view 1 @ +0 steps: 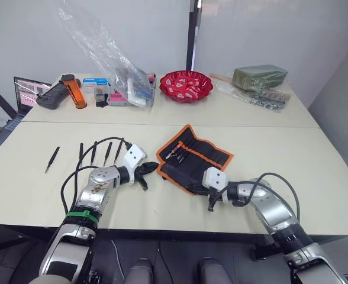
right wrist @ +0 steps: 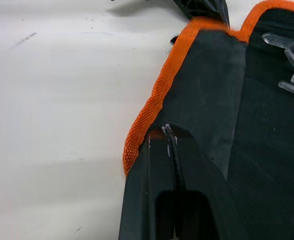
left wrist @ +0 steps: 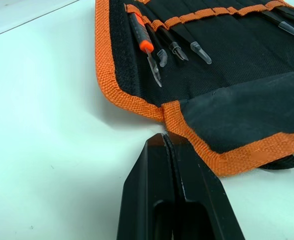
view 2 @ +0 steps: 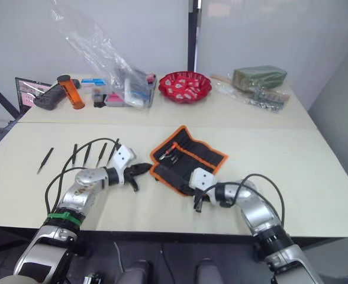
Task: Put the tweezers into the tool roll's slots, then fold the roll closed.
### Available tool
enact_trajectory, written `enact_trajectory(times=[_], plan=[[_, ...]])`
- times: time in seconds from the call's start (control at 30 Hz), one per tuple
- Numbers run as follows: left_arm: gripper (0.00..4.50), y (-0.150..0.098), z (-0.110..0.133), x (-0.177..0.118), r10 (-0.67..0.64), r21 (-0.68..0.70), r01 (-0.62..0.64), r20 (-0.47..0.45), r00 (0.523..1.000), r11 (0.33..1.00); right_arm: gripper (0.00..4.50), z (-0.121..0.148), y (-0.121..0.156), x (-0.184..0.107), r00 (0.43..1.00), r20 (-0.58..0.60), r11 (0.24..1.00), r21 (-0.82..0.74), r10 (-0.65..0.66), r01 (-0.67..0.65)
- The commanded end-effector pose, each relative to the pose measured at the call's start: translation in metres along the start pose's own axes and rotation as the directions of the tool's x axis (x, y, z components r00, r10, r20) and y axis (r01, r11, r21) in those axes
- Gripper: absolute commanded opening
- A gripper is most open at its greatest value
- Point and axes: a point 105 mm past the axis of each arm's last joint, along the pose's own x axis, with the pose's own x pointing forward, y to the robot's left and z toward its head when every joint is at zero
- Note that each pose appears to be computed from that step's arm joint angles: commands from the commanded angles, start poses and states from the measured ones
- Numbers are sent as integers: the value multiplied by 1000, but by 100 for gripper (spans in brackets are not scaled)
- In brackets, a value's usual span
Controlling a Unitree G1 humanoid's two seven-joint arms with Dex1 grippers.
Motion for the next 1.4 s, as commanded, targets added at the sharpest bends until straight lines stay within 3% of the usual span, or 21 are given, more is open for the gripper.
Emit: enact_trajectory(times=[0.03, 0.27, 0.47, 0.57, 0.67, 0.8, 0.9, 1.0, 1.03, 1.13, 1.33, 1.4], plan=[[5, 8, -2, -4, 45, -91, -44, 12, 999, 995, 0, 12, -1, -6, 999, 31, 1000, 9, 11, -11], [5, 21, 24, -23, 91, -106, -79, 110, 990, 991, 0, 56, -24, -28, 981, 191, 995, 92, -45, 28], [5, 29, 51, -58, 163, -61, -154, 182, 970, 986, 0, 60, -48, -50, 974, 200, 987, 142, -107, 79], [5, 32, 66, -92, 234, -54, -228, 226, 946, 972, 0, 50, -63, -61, 979, 158, 982, 156, -131, 106], [85, 31, 69, -121, 311, -56, -307, 229, 922, 950, 0, 47, -70, -65, 981, 149, 979, 183, -121, 93], [217, 27, 67, -157, 423, -66, -420, 235, 875, 905, 122, 49, -79, -67, 981, 155, 979, 182, -116, 87], [314, 23, 58, -205, 582, -76, -582, 233, 779, 810, 220, 56, -88, -66, 976, 188, 980, 180, -113, 79], [415, 16, 48, -233, 675, -85, -675, 212, 707, 733, 326, 58, -92, -62, 976, 197, 982, 178, -91, 56], [443, 12, 38, -249, 729, -98, -725, 186, 659, 681, 355, 61, -92, -59, 975, 210, 983, 181, -71, 33], [450, -7, 8, -295, 859, -128, -850, 92, 504, 512, 447, 78, -93, -48, 964, 265, 982, 179, 3, -52], [450, -43, -29, -340, 952, -176, -940, -31, 304, 294, 447, 109, -70, -32, 916, 312, 945, 126, 251, -302], [450, -51, -35, -348, 964, -192, -950, -49, 260, 247, 447, 115, -62, -29, 900, 306, 929, 104, 310, -355]])
